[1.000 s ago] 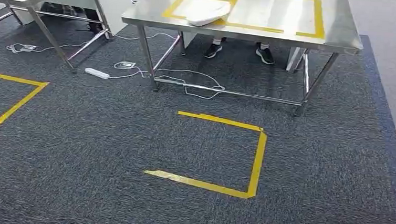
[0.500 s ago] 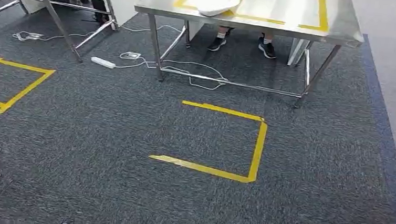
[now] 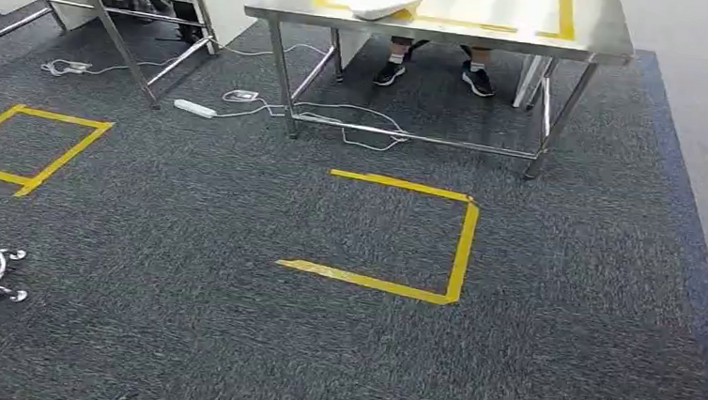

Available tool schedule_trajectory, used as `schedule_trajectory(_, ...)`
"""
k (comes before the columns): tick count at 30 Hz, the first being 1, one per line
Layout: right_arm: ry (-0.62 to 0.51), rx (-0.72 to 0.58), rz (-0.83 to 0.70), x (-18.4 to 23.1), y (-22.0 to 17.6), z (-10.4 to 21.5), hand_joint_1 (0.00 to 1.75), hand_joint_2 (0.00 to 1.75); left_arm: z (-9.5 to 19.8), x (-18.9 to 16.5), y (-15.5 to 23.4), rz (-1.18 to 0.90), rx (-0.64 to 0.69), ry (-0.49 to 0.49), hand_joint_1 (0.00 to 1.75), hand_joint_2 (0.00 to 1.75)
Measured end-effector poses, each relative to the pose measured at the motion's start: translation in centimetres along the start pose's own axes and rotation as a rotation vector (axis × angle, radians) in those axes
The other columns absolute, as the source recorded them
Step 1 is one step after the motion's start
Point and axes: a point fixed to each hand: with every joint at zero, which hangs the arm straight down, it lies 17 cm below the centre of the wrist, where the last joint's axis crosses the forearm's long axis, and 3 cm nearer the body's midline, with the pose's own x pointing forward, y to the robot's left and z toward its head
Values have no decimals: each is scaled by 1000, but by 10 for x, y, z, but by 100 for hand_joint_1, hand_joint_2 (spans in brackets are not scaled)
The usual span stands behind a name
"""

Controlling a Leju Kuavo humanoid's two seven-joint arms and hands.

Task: Take the parts from the cabinet and place them on the table.

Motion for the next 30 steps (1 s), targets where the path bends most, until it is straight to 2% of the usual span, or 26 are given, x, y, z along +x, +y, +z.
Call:
schedule_trajectory(20, -7, 0, 0, 5, 3, -2, 0, 0, -3, -1, 1, 10, -1, 18, 0, 0)
schedule_trajectory(30, -13, -3, 10, 9, 5, -5, 0, 0, 1, -14, -10, 0, -37, 69, 0, 0)
